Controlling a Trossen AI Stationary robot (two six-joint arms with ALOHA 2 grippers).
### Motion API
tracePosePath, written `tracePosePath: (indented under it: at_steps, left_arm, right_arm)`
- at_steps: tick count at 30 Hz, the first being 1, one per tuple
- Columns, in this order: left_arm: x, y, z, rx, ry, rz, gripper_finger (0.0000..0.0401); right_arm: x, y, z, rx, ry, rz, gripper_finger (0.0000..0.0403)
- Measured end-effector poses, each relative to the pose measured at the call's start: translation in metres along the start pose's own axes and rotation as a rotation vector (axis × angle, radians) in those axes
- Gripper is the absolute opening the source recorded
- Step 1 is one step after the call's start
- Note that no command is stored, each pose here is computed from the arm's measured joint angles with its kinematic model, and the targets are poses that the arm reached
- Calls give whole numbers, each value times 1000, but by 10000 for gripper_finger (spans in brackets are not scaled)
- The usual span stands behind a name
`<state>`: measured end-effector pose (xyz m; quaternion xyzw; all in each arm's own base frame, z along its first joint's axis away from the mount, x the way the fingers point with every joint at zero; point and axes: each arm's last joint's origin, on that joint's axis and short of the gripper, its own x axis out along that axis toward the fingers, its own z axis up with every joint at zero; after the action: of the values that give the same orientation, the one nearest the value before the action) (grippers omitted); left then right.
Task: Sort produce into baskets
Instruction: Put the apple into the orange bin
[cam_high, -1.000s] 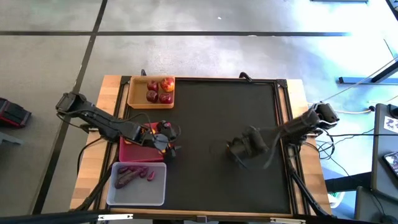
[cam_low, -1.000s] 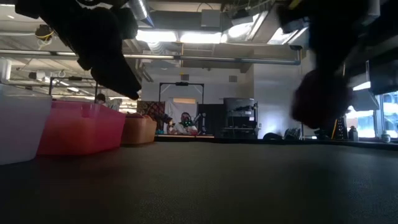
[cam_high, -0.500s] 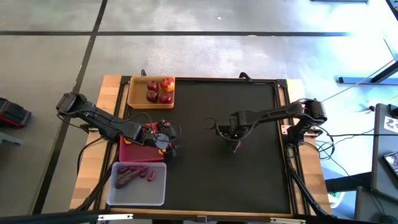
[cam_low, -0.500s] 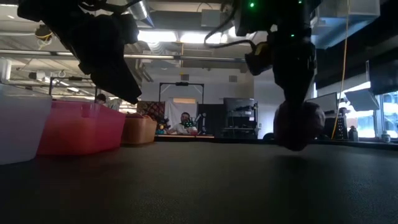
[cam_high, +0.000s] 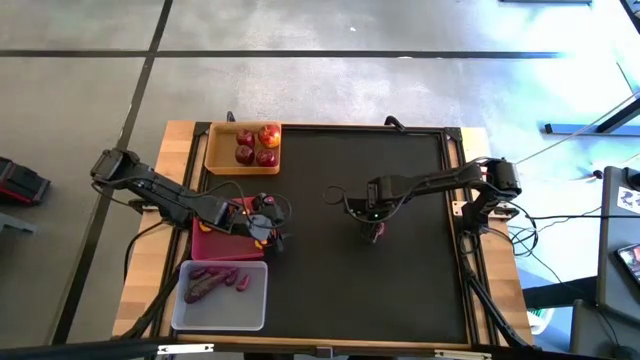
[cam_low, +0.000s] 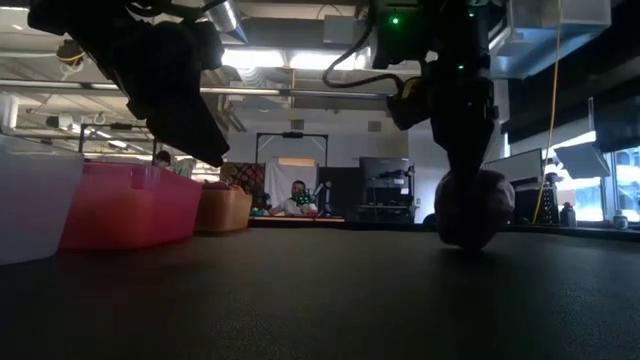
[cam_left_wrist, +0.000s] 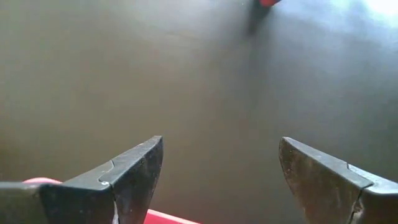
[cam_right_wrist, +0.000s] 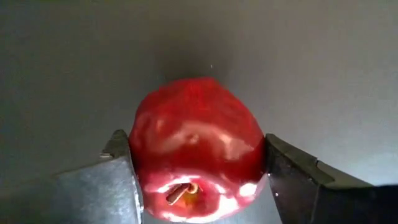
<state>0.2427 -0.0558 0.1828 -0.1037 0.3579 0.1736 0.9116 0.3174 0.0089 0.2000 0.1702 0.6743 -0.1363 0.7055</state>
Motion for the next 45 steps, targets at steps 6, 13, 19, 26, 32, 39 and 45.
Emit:
tracePosePath:
  at_steps: [6, 13, 19, 26, 32, 39, 45]
  left_arm:
    - [0, 0, 1, 13, -8, -5, 315]
    - [0, -1, 1, 14, -8, -5, 315]
    - [0, -1, 1, 20, -9, -5, 315]
    - [0, 0, 1, 39, -10, -4, 315]
    - [0, 0, 1, 39, -10, -10, 315]
    - [-2, -4, 9, 54, -31, -26, 315]
    - [-2, -4, 21, 64, -83, -60, 315]
  right_arm:
    - [1, 1, 3, -1, -40, -6, 262]
    - [3, 2, 5, -20, -51, -15, 326]
    - [-14, 6, 11, -34, -84, 1, 334]
    - [-45, 11, 12, -71, -77, -13, 335]
    - [-77, 16, -10, -97, -182, -61, 335]
    - [-103, 8, -52, -61, -311, -46, 335]
    - [-93, -7, -90, -14, -403, 5, 335]
